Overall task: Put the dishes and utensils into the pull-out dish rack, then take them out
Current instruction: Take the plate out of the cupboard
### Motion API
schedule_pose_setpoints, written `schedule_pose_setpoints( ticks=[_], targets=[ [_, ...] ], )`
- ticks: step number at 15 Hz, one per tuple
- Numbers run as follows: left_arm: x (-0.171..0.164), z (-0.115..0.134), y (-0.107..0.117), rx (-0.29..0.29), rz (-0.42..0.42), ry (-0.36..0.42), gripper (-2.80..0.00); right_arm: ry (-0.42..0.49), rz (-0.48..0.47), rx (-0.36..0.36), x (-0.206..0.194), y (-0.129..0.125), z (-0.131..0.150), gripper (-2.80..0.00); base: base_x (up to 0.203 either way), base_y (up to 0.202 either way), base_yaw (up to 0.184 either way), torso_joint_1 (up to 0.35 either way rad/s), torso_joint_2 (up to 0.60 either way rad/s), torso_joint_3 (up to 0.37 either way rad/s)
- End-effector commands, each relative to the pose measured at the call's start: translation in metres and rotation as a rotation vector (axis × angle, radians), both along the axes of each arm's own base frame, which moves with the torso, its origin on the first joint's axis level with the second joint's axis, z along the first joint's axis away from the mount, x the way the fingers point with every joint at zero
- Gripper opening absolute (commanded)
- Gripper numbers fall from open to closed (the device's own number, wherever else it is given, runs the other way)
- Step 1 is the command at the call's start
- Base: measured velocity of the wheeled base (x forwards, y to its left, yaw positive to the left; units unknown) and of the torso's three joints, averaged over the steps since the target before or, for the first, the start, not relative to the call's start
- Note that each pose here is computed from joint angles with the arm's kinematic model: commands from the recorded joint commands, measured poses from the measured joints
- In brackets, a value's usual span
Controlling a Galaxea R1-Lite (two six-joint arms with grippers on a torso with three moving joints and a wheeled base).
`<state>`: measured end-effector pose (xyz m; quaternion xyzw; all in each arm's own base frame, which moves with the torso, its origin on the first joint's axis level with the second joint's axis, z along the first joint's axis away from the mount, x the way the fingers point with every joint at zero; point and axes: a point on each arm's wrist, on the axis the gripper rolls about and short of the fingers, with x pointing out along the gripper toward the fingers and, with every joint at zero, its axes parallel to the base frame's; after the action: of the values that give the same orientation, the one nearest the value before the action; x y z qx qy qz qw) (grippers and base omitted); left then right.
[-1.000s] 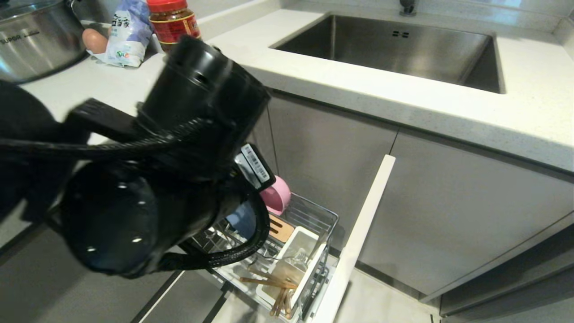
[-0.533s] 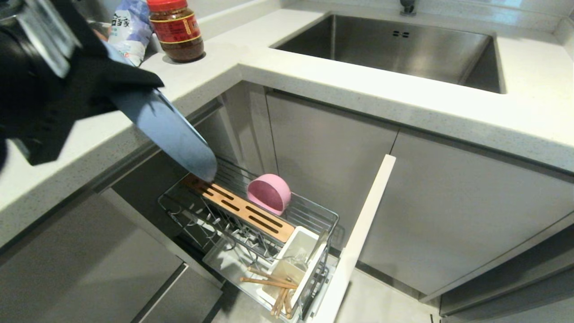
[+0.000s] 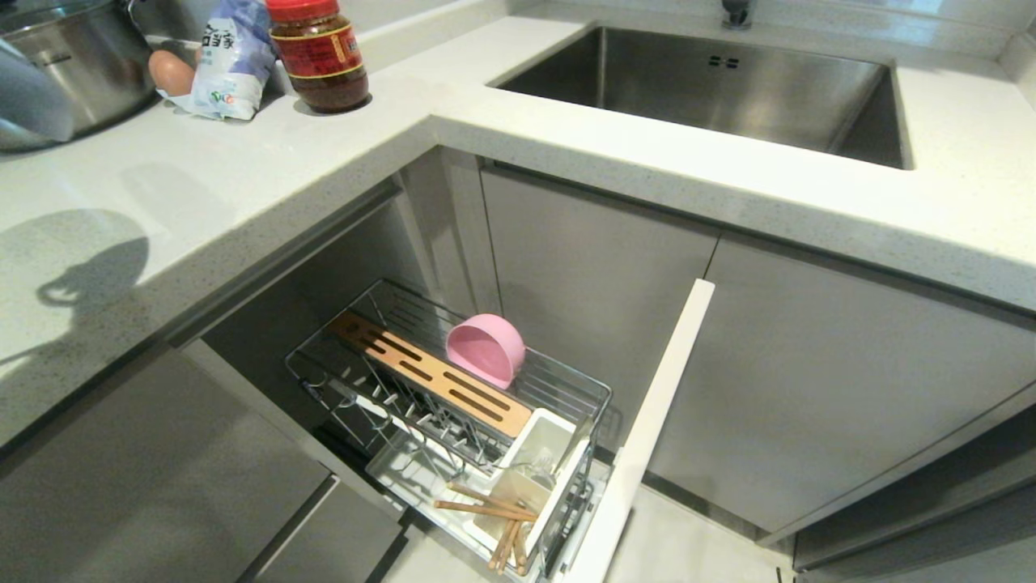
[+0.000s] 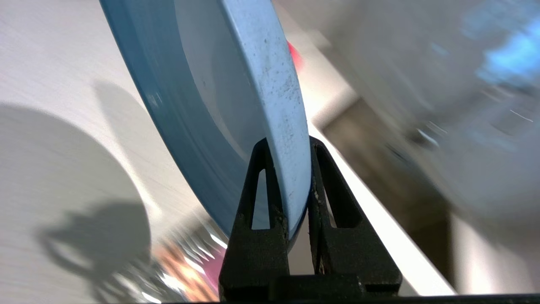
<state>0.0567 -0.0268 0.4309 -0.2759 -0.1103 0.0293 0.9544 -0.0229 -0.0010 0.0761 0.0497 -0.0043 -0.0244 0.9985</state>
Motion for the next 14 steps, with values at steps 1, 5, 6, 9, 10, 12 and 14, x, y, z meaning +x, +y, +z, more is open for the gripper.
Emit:
schedule_pose_setpoints(
  ticks=[1,5,6,9,10,12,14],
  targets=[
    [-0.001,0.001,0.014,0.062,0.213,0.006,-2.80,-0.004,0.001,0.000,0.000,0.000,0.000,-2.80,0.000,0.000,0.000,0.000,0.00,0.000],
    [0.023,-0.030,0.015,0.322,0.383,0.301,-2.80,-0.005,0.000,0.000,0.000,0.000,0.000,-2.80,0.000,0.000,0.000,0.000,0.00,0.000],
    [0.034,-0.039,0.015,0.378,0.412,0.409,-2.80,-0.005,0.001,0.000,0.000,0.000,0.000,-2.80,0.000,0.000,0.000,0.000,0.00,0.000],
    [0.055,-0.048,0.017,0.504,0.452,0.684,-2.80,-0.005,0.016,0.000,0.000,0.000,0.000,-2.80,0.000,0.000,0.000,0.000,0.00,0.000],
    [0.063,-0.051,0.018,0.534,0.462,0.765,-2.80,-0.005,0.010,0.000,0.000,0.000,0.000,-2.80,0.000,0.000,0.000,0.000,0.00,0.000],
    [0.078,-0.051,0.018,0.566,0.474,0.850,-2.80,-0.005,0.001,0.000,0.000,0.000,0.000,-2.80,0.000,0.000,0.000,0.000,0.00,0.000],
    [0.090,-0.047,0.017,0.629,0.504,0.903,-2.80,-0.004,0.000,0.000,0.000,0.000,0.000,-2.80,0.000,0.000,0.000,0.000,0.00,0.000]
  ],
)
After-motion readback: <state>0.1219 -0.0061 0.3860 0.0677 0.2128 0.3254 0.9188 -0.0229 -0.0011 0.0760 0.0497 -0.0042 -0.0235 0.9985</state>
